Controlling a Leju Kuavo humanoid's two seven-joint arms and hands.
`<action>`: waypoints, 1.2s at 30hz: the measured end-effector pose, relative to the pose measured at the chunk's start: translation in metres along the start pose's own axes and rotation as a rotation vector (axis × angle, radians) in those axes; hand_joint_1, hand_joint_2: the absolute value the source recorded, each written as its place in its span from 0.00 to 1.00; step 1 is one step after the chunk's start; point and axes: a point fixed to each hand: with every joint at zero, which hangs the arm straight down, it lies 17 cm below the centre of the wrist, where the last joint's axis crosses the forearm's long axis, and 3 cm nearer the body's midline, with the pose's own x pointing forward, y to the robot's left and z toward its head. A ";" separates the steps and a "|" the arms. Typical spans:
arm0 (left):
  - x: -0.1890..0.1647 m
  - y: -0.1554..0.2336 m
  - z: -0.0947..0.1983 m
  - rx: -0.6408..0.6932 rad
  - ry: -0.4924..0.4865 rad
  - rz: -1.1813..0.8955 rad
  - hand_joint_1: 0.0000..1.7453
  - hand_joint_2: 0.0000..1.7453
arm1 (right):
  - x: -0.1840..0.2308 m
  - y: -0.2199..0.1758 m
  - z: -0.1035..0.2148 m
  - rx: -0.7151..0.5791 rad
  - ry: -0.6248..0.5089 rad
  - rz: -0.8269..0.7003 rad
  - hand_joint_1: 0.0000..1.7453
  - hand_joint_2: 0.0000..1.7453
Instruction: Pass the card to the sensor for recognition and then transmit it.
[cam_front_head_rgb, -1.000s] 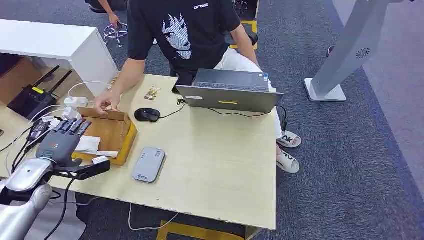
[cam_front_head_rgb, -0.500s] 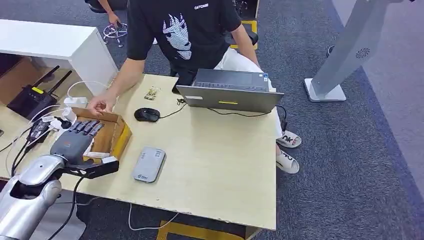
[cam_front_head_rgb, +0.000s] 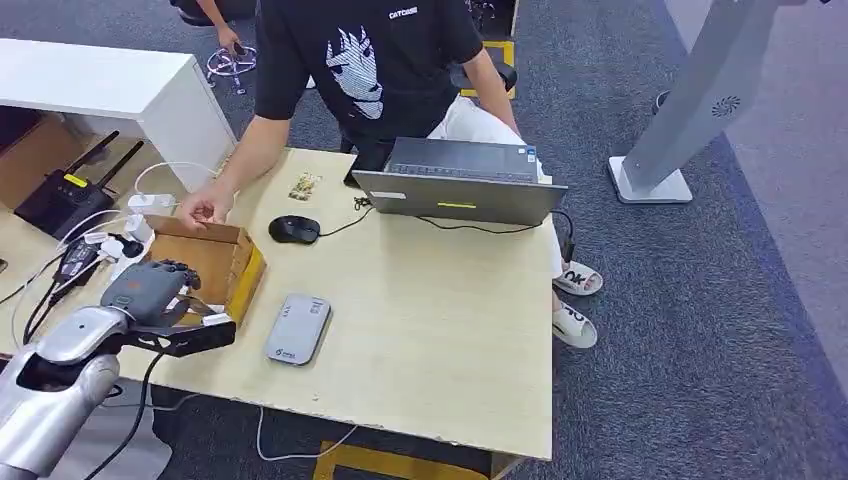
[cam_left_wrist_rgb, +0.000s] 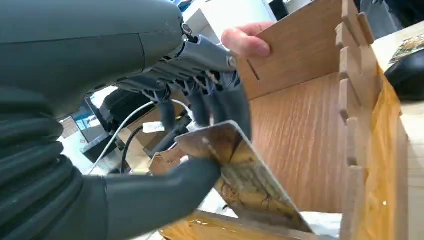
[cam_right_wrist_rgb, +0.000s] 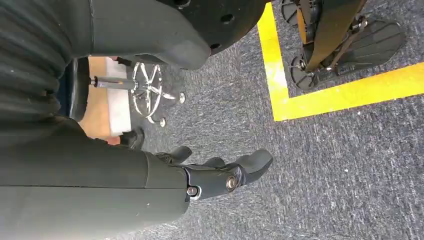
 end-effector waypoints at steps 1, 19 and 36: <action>-0.001 0.000 0.000 -0.002 0.000 -0.003 1.00 1.00 | 0.000 0.000 0.000 0.000 0.000 0.000 0.00 1.00; -0.004 -0.001 0.001 -0.015 -0.003 -0.018 1.00 1.00 | 0.000 0.000 0.000 0.002 -0.004 0.007 0.00 1.00; -0.006 -0.001 0.002 -0.019 -0.004 -0.017 1.00 1.00 | 0.000 0.000 0.000 0.002 -0.002 0.003 0.00 1.00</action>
